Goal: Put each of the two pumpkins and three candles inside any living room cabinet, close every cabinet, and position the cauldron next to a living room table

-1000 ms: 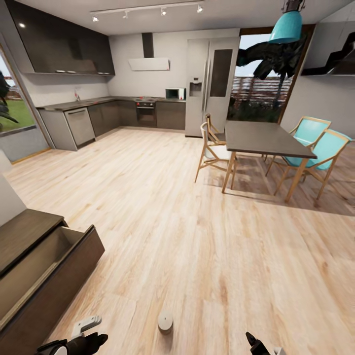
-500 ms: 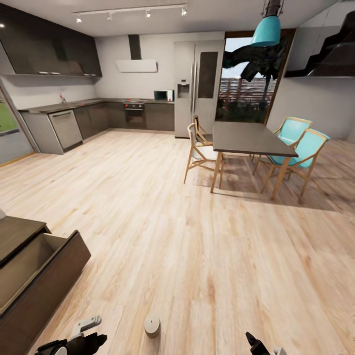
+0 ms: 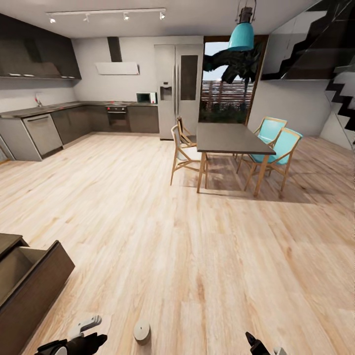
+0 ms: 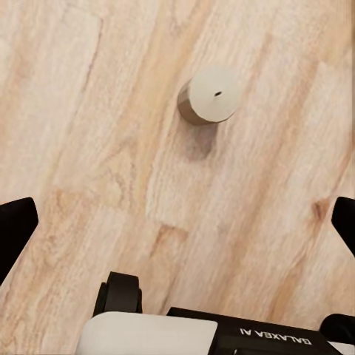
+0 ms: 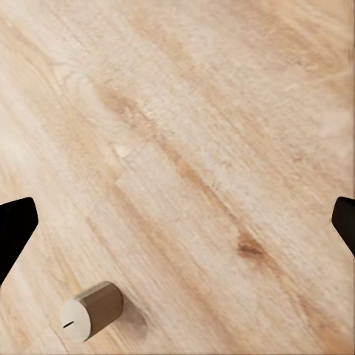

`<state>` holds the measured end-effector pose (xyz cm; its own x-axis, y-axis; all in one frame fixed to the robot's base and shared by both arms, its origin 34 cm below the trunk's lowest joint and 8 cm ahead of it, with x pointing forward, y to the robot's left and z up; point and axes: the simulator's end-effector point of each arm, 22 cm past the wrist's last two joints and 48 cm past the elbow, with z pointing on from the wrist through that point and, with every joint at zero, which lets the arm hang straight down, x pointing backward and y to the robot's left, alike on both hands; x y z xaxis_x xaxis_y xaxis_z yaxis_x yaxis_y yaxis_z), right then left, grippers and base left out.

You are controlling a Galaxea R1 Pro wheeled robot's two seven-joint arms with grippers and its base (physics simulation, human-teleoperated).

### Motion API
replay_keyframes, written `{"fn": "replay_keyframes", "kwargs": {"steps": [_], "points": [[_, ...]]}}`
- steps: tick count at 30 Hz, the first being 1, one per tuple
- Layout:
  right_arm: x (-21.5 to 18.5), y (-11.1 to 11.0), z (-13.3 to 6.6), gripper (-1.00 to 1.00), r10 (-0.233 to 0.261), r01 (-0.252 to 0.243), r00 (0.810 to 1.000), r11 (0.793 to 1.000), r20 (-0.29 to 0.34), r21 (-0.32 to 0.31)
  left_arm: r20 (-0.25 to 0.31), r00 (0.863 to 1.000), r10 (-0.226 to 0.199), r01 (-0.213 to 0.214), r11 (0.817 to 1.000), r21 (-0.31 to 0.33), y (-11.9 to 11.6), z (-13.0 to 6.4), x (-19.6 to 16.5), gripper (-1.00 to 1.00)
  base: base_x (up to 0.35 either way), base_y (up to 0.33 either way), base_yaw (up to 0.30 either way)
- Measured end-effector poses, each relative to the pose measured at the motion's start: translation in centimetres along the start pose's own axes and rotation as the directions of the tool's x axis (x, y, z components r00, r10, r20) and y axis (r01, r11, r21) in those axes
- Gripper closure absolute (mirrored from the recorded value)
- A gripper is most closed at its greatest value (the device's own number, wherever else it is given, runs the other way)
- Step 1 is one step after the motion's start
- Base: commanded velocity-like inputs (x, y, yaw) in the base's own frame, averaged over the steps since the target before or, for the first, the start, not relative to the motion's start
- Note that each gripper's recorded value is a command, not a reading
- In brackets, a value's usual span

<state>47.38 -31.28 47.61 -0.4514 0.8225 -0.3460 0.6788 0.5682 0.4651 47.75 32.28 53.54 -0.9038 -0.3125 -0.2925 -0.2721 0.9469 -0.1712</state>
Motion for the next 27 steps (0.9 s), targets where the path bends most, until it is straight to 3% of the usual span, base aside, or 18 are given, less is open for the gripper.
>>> {"fn": "replay_keyframes", "kwargs": {"steps": [27], "points": [[0.04,0.07,0.00,-1.00,-0.008,0.008,1.000,1.000,-0.002,-0.002,0.002,1.000,0.002,-0.002,1.000,-0.001,0.02,-0.02,-0.05,-1.00,0.149,0.010,-0.002]]}}
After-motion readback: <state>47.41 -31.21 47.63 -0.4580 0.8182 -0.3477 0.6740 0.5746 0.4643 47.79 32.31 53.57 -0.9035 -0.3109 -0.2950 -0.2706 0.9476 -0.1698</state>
